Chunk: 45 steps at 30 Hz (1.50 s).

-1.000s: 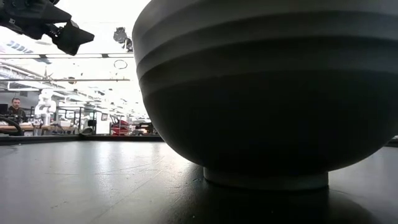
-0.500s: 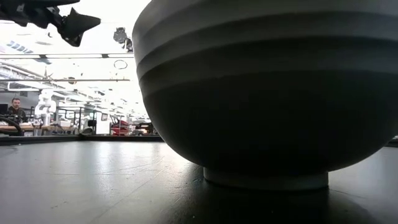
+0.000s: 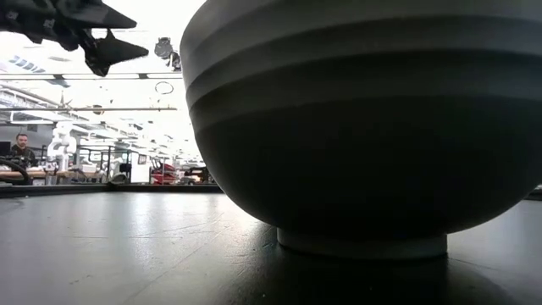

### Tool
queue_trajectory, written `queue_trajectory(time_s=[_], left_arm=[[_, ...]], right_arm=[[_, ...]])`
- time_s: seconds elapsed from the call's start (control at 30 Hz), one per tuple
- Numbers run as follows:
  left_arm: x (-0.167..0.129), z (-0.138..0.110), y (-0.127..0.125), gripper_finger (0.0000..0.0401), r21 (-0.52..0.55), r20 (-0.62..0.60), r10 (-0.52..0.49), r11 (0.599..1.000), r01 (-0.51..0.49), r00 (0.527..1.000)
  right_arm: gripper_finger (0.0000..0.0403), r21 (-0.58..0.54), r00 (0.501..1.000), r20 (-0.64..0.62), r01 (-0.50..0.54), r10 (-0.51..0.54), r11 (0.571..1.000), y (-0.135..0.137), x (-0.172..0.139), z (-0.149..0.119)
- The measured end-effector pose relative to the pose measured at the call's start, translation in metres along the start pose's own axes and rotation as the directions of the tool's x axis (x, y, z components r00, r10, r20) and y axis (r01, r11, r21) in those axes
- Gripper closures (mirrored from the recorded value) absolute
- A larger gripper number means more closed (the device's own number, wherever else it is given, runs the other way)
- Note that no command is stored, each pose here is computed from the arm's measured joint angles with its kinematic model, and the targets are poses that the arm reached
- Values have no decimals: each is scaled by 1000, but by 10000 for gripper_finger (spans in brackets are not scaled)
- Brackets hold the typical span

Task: Nest bowls inside each other
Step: Stack the blue bowl on top of the red bowl

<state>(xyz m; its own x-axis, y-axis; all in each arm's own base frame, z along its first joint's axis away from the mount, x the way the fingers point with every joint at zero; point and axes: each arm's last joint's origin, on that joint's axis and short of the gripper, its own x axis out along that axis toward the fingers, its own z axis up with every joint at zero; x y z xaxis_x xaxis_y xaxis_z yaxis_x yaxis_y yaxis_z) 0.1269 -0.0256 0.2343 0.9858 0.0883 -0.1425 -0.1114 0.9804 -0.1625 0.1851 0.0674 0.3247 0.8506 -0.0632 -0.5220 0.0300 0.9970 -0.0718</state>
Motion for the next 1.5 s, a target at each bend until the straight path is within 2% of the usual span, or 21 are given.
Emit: queue_trajectory(time_s=[0.1,0.23,0.33,0.47,0.57,0.67,0.77,0.87,1.13,1.23,1.37,1.5], left_arm=[[8,-4,1,128,-18,-41,20,1000,-21,999],[23,-3,-3,128,-11,-59,-49,999,48,997],[34,17,-7,128,3,-54,-61,998,61,997],[48,53,-6,128,54,-117,5,999,2,993],[60,77,-2,128,68,-161,38,997,-27,986],[77,89,7,128,58,-220,69,997,-58,973],[99,89,20,128,39,-295,23,999,-12,955],[117,96,24,128,24,-290,-40,999,49,956],[161,108,29,128,20,-349,-68,997,80,935],[168,110,28,128,38,-392,-71,995,93,917],[169,120,26,128,71,-374,-47,994,80,926],[169,118,27,128,61,-394,-18,997,45,919]], right_arm=[[222,13,998,56,-20,19,1000,3,9,-28],[222,-1,983,170,-71,70,998,10,12,-44],[222,-27,980,183,-69,72,997,13,17,-58],[222,5,978,208,-14,13,1000,11,25,-71],[222,17,975,220,-21,16,1000,12,29,-79],[222,46,975,223,-26,15,999,12,32,-84],[222,54,974,226,-29,16,998,12,33,-87],[222,51,976,217,-27,15,998,12,35,-90],[222,63,980,198,-46,32,997,15,36,-98],[222,57,979,198,-55,42,997,17,35,-98],[222,49,978,199,-67,56,997,19,34,-99],[222,43,978,199,-75,65,996,21,33,-99]])
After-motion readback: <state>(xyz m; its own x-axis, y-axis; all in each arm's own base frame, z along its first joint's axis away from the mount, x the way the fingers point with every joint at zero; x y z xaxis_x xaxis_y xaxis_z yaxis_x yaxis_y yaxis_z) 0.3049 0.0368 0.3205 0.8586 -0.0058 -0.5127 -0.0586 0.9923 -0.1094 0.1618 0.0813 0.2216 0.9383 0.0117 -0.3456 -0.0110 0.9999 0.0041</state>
